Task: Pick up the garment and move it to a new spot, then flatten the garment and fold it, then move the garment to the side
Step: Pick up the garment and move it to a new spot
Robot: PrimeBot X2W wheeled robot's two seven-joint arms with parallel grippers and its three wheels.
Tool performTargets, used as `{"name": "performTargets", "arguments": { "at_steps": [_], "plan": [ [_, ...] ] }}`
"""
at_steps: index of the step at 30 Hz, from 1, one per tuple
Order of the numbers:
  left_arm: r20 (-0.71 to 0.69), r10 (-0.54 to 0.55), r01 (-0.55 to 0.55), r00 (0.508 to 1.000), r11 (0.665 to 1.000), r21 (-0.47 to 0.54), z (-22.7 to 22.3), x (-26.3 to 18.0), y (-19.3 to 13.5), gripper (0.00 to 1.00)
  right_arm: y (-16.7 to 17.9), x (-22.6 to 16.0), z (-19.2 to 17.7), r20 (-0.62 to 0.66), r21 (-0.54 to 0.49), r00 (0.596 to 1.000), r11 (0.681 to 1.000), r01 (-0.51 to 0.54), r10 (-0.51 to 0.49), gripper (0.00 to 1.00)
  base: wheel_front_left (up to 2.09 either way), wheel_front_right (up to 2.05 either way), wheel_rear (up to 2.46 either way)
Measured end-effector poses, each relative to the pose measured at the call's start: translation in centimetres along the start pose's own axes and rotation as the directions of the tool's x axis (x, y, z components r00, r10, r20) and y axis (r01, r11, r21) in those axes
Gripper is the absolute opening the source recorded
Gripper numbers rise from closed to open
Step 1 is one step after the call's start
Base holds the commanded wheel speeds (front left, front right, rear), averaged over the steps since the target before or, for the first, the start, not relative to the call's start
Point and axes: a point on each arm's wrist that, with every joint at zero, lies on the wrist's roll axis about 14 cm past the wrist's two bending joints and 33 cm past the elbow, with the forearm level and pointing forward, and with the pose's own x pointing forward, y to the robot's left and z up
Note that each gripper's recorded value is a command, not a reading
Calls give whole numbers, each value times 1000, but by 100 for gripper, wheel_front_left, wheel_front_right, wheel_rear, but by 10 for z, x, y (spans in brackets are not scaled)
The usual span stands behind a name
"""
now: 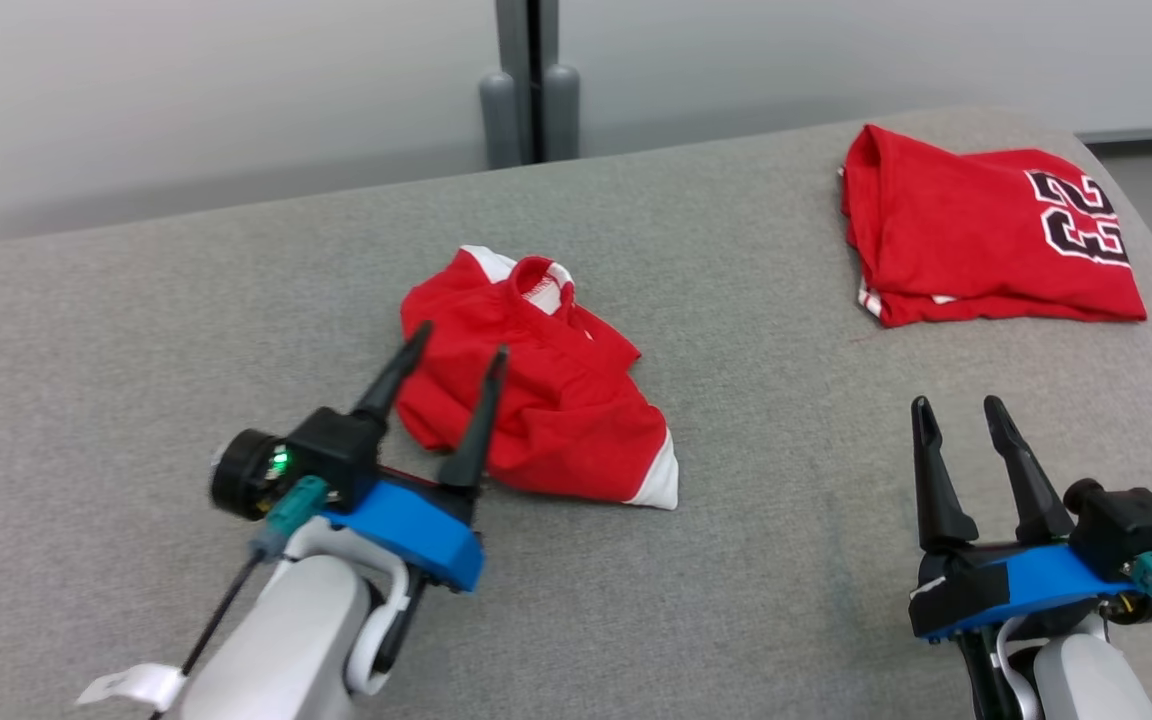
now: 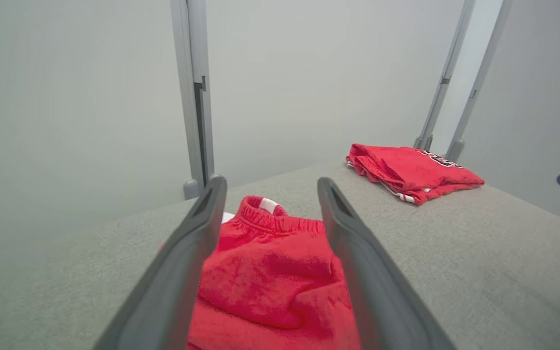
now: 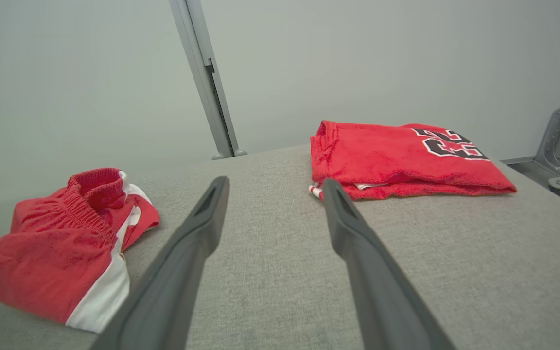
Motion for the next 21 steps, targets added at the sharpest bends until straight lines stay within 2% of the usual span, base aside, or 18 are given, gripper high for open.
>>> {"name": "performTargets", "arguments": {
  "at_steps": [4, 8, 15, 21],
  "plan": [
    [62, 114, -116, 992, 993, 25, 20, -20, 31, 100, 10, -2, 0, -3, 4, 1000, 1000, -27, 27, 100, 0, 0, 0],
    [113, 236, -241, 965, 970, 37, 38, -47, 63, 100, 21, -1, 1, -2, 11, 998, 998, -59, 59, 100, 0, 0, 0],
    [185, 433, -445, 882, 895, 29, 59, -104, 109, 100, 40, -1, 0, -9, 19, 993, 993, -114, 114, 100, 0, 0, 0],
    [199, 546, -560, 814, 828, 18, 61, -148, 132, 100, 54, 1, 3, -6, 22, 988, 988, -152, 152, 100, 0, 0, 0]
  ]
}}
